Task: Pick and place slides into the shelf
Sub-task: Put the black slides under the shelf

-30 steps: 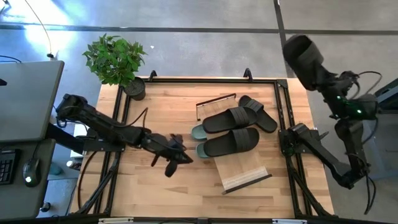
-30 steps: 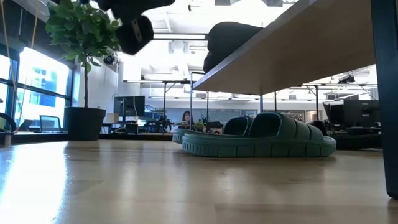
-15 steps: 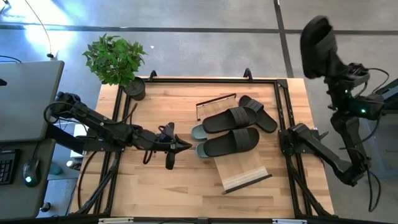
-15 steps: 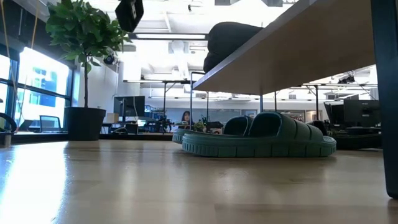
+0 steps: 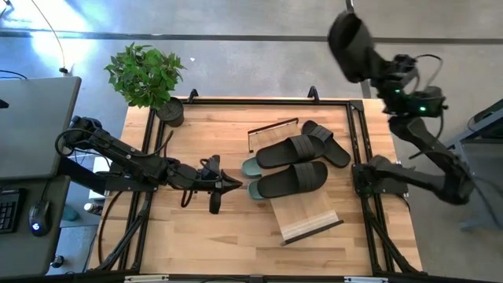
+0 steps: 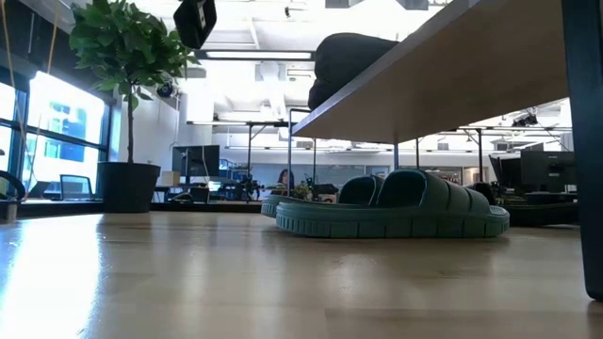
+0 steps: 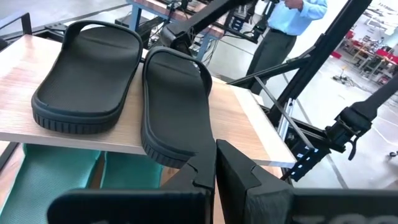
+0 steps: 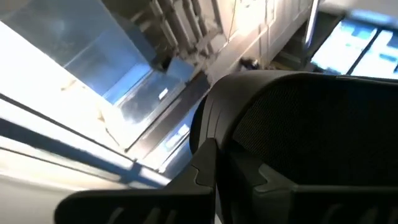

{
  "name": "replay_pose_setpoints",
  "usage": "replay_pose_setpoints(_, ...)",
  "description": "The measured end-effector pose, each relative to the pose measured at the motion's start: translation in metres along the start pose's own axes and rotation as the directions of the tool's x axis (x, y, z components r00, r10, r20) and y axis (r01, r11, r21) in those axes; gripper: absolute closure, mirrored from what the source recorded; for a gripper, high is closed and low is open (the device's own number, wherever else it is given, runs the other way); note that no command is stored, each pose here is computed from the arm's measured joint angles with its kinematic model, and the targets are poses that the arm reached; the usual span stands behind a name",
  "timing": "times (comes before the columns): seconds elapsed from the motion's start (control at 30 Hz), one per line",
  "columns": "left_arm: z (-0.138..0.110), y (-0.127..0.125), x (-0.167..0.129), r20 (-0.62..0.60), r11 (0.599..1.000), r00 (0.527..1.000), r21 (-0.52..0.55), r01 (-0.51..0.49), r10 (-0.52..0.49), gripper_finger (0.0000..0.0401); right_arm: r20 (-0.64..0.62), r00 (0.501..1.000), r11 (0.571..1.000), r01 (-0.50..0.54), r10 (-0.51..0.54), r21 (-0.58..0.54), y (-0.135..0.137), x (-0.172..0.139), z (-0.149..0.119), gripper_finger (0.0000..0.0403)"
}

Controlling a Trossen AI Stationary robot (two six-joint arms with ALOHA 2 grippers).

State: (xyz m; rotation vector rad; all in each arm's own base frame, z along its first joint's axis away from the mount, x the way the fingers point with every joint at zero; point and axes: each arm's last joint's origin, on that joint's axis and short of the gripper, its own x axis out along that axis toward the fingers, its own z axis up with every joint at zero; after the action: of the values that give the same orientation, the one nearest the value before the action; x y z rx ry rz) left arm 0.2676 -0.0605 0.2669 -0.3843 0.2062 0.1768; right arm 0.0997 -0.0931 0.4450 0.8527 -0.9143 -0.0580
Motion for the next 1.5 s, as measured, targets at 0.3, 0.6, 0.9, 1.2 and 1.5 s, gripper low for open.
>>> replay_pose_setpoints(0.3,0.002,0.002,0.000,0.043,0.998,0.997,-0.019,-0.066,0.067,0.0400,-0.099,0.995,0.993,-0.020,0.032,0.116,-0.013,0.028,-0.086,0.0403)
replay_pose_setpoints(0.6,0.030,-0.006,-0.005,0.344,0.993,0.934,0.029,-0.116,0.099,0.0400,-0.179,0.983,0.986,-0.020,0.050,0.165,-0.005,0.050,-0.162,0.0403)
replay_pose_setpoints(0.9,0.038,-0.005,-0.006,0.410,0.978,0.907,0.129,-0.163,0.097,0.0393,-0.334,0.908,0.951,-0.169,0.252,0.259,0.016,0.107,-0.219,0.0403)
replay_pose_setpoints(1.2,0.047,0.015,0.001,0.432,0.967,0.886,0.105,-0.232,0.166,0.0262,-0.334,0.906,0.934,-0.150,0.262,0.325,0.006,0.113,-0.269,0.0403)
replay_pose_setpoints(1.5,0.054,0.030,0.004,0.449,0.954,0.866,0.088,-0.288,0.220,0.0142,-0.097,0.956,0.890,-0.216,0.276,0.402,-0.009,0.106,-0.283,0.0403)
